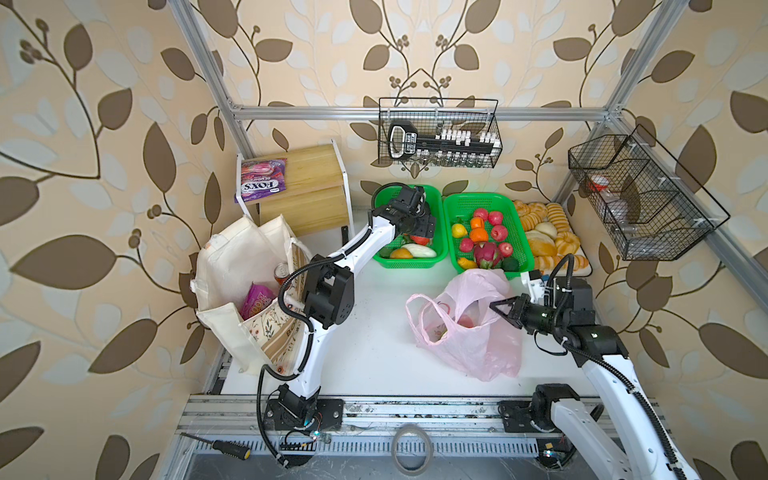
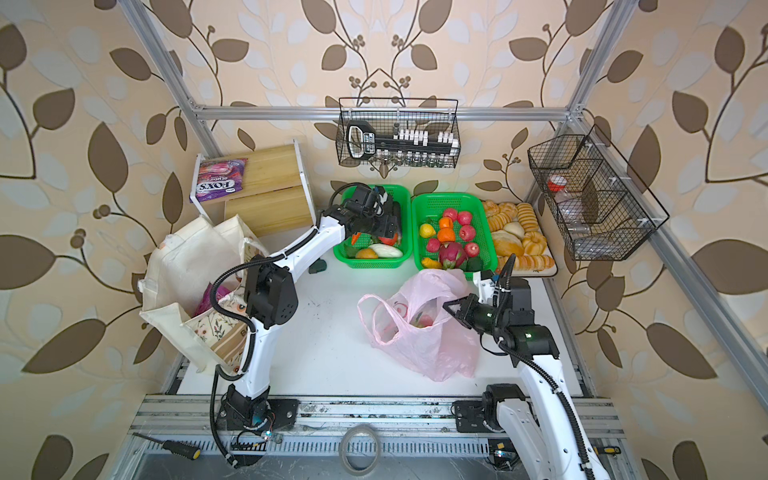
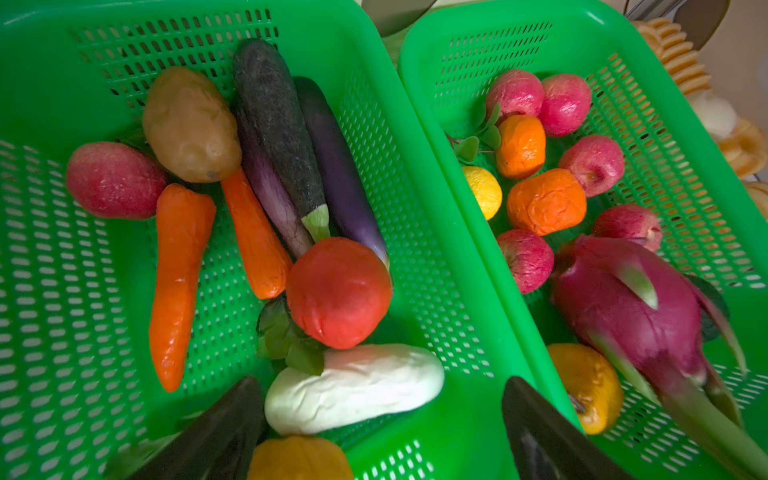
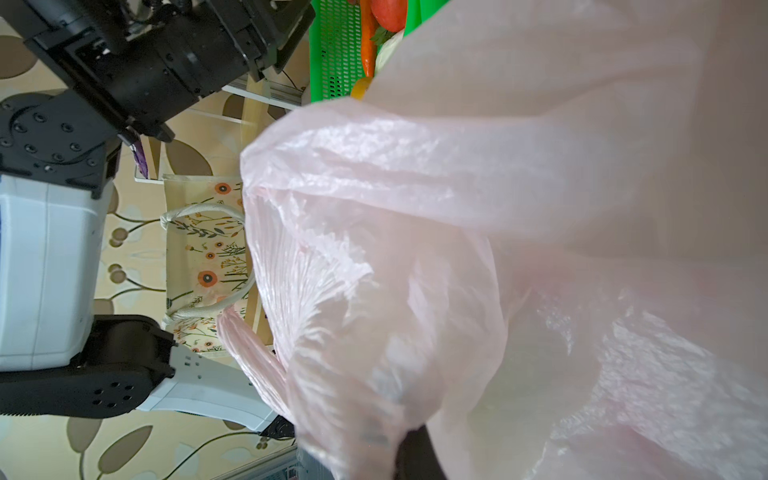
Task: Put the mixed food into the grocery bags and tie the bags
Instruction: 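Withdraw the left gripper back to the vegetable basket, then grasp the red tomato in the vegetable basket with the left gripper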
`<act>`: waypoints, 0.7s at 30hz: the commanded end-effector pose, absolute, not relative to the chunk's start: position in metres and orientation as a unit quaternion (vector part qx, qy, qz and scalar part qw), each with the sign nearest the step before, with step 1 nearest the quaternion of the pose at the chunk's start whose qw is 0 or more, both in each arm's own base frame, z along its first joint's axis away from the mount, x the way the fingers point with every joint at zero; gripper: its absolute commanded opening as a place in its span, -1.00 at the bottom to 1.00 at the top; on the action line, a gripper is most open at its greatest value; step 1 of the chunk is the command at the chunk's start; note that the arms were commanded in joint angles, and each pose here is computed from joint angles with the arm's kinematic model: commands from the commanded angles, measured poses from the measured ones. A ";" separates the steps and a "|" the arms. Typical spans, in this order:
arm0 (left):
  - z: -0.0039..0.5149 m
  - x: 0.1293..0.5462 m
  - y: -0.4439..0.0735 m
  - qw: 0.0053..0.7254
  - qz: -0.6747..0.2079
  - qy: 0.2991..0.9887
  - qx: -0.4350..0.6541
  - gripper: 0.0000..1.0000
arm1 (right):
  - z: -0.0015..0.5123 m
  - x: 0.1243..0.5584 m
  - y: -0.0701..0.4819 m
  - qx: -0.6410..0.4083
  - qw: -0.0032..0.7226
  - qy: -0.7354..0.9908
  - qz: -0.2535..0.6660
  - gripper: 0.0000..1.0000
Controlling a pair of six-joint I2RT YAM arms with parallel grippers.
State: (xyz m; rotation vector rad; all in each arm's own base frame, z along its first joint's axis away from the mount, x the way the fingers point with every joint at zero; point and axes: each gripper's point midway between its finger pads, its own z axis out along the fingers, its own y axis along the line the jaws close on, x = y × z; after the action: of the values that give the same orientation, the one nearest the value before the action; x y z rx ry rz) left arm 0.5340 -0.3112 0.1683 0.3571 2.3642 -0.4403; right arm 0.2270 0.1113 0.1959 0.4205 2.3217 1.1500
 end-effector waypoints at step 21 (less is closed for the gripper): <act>0.130 0.564 -0.317 0.348 -0.161 0.909 0.165 0.25 | 0.205 0.233 0.113 0.142 0.261 0.853 0.428 -1.00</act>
State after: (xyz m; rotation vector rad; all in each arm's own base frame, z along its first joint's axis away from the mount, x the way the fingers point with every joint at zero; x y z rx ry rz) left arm 0.5560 -0.3148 0.0802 0.4056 2.4589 -0.3861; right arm 0.2305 0.1129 0.1978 0.4129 2.3322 1.1637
